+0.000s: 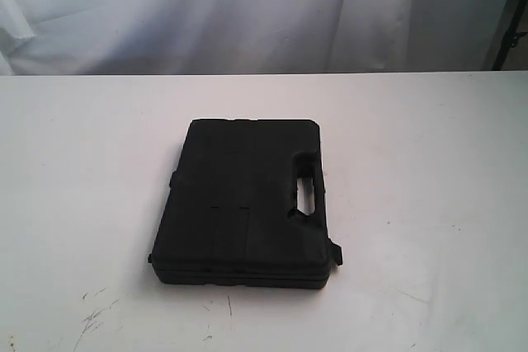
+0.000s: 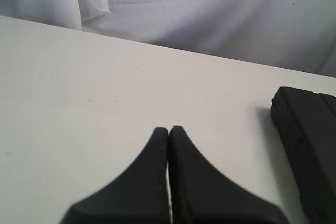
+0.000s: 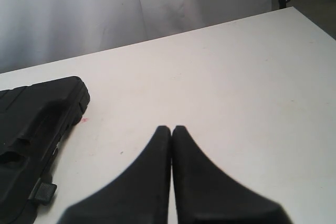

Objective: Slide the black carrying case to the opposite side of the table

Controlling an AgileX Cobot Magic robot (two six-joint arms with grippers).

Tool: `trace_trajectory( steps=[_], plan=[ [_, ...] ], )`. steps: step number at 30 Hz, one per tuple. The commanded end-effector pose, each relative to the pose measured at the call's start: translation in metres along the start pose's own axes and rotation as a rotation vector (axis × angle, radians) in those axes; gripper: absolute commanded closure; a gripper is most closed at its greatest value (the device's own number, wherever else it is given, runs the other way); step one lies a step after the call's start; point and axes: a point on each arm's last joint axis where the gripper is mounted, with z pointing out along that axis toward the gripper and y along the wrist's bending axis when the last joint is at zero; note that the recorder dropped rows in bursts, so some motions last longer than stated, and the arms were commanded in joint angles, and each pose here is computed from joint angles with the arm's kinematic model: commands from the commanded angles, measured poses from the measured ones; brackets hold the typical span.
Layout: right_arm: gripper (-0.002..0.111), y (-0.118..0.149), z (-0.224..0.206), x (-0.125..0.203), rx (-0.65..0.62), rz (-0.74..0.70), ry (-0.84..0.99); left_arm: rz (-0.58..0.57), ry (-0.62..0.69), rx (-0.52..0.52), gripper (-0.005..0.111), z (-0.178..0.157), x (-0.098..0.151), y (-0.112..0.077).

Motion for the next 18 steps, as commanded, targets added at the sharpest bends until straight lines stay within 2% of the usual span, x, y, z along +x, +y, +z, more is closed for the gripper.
trace_trajectory(
  steps=[1, 18],
  plan=[
    [0.108, 0.0001, 0.0003, 0.0011, -0.005, -0.001, 0.003, 0.018, -0.035, -0.003, 0.107, -0.0018, -0.0005, 0.0006],
    [0.108, 0.0001, 0.0003, 0.0011, -0.005, -0.001, 0.003, 0.033, -0.03, -0.009, 0.107, -0.0022, 0.0002, 0.0012]
  ],
)
